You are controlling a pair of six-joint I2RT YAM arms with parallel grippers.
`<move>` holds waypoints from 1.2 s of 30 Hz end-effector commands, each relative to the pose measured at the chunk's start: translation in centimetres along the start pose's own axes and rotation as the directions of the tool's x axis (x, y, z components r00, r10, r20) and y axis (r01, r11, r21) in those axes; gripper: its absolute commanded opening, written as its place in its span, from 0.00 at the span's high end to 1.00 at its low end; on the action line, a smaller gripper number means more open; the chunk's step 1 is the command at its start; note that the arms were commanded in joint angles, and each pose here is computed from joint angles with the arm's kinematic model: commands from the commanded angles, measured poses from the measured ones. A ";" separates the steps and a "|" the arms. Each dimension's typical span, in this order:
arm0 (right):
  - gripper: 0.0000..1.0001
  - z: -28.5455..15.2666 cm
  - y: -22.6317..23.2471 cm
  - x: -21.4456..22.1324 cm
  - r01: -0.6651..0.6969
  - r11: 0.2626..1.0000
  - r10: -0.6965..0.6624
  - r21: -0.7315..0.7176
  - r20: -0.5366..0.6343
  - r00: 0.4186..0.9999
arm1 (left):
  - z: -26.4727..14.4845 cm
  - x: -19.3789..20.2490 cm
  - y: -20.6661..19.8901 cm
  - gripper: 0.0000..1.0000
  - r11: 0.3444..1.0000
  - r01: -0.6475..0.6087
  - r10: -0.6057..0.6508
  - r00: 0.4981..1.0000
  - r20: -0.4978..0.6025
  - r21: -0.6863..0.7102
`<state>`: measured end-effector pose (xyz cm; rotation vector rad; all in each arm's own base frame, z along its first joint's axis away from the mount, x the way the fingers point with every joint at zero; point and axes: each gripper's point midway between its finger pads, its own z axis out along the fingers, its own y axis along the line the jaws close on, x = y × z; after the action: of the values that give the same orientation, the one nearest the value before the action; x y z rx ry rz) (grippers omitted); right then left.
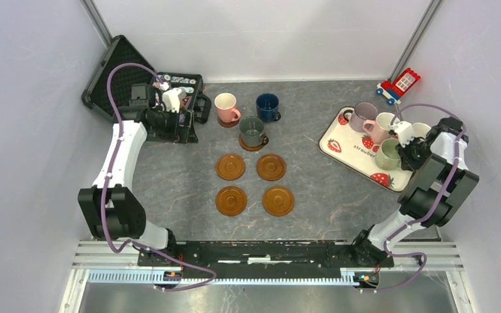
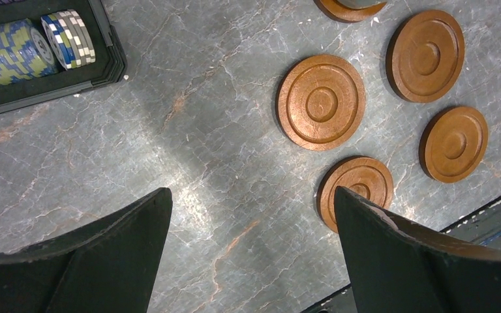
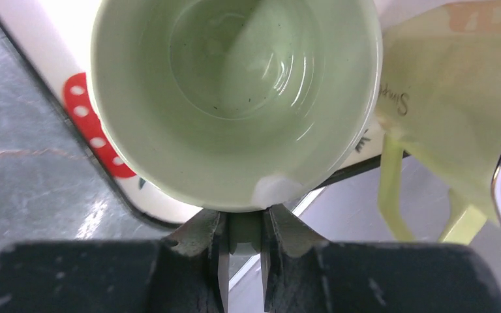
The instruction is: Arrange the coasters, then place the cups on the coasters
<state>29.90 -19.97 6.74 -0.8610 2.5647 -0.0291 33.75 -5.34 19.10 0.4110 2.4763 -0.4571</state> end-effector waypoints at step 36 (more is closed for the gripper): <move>1.00 -7.5 37.7 -33.9 0.434 0.885 -0.287 -0.168 0.537 0.793 | -5.5 -0.5 2.3 0.00 0.960 0.191 -0.147 0.966 0.212 -0.204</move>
<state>27.79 25.45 19.10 -1.4014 1.9985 0.4021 31.84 -2.27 22.05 0.1856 2.3744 -0.2809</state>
